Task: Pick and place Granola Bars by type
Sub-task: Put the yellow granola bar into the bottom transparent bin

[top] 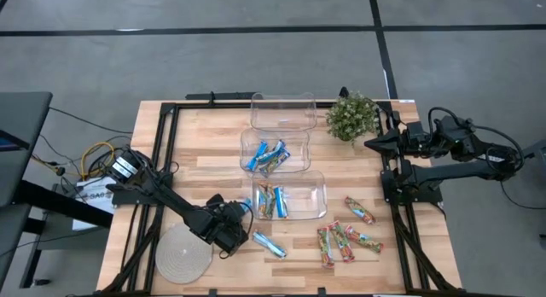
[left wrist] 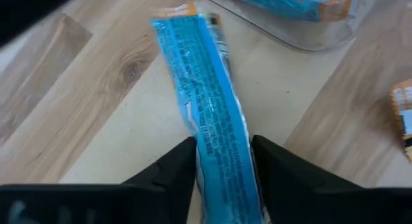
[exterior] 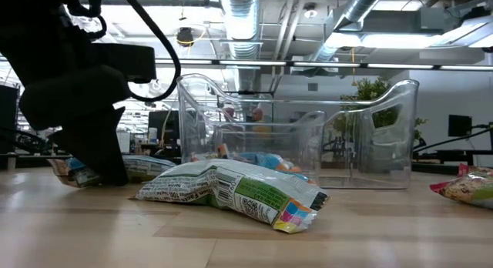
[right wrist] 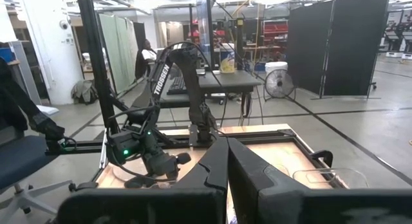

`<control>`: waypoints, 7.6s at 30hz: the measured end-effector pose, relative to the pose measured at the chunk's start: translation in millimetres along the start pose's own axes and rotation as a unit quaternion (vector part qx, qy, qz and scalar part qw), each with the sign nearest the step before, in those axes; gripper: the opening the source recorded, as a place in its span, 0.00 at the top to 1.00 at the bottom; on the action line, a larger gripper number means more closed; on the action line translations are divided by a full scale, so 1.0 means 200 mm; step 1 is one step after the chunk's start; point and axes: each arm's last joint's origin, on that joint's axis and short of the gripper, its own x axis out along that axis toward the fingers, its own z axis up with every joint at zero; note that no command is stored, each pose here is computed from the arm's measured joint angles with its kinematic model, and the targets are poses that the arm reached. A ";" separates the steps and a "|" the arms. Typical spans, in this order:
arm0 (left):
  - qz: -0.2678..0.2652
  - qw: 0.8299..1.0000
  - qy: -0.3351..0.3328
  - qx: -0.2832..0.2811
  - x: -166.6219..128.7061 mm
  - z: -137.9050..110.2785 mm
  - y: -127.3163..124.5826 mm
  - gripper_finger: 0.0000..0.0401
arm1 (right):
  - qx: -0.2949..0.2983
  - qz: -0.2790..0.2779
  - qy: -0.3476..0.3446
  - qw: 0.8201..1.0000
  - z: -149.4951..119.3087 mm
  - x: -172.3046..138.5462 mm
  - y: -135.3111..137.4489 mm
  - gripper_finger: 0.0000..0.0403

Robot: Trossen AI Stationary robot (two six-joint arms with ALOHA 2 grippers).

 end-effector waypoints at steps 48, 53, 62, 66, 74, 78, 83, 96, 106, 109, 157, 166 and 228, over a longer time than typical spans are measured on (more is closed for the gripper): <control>0.120 0.978 -0.066 -0.156 -0.42 0.12 -0.06 0.84 | 0.000 0.000 0.000 1.000 0.00 0.00 0.00 1.00; 0.145 0.976 -0.081 -0.144 -0.53 0.24 -0.05 0.84 | 0.000 0.000 0.000 1.000 0.00 0.00 0.00 1.00; 0.133 0.974 -0.116 -0.139 -0.65 0.51 -0.04 0.84 | 0.000 0.000 0.000 1.000 0.00 0.00 0.00 1.00; 0.123 0.973 -0.128 -0.147 -0.68 0.61 -0.02 0.84 | 0.000 0.000 0.000 1.000 0.00 0.00 0.00 1.00; 0.088 0.970 -0.155 -0.164 -0.71 0.82 0.00 0.84 | 0.000 0.000 0.000 1.000 0.00 0.00 0.00 1.00; 0.057 0.968 -0.175 -0.169 -0.70 0.92 0.00 0.84 | 0.000 0.000 0.000 1.000 0.00 0.00 0.00 1.00; 0.007 0.965 -0.194 -0.175 -0.68 1.03 -0.02 0.84 | 0.000 0.000 0.000 1.000 0.00 0.00 0.00 1.00; -0.106 0.945 -0.227 -0.211 -0.66 1.22 -0.02 0.84 | 0.000 0.000 0.000 1.000 0.00 0.00 0.00 1.00; -0.118 0.941 -0.227 -0.220 -0.63 1.22 -0.03 0.84 | 0.000 0.000 0.000 1.000 0.00 0.00 0.00 1.00; -0.118 0.941 -0.227 -0.221 -0.63 1.22 -0.03 0.84 | 0.000 0.000 0.000 1.000 0.00 0.00 0.00 1.00; -0.167 0.875 -0.207 -0.404 -0.26 1.22 -0.26 0.84 | 0.000 0.000 0.000 1.000 0.00 0.00 0.00 1.00; -0.157 0.879 -0.130 -0.431 -0.13 1.14 -0.31 0.84 | 0.000 0.000 0.000 1.000 0.00 0.00 0.00 1.00; -0.117 0.893 0.005 -0.434 0.14 1.01 -0.36 0.84 | 0.000 0.000 0.000 1.000 0.00 0.00 0.00 1.00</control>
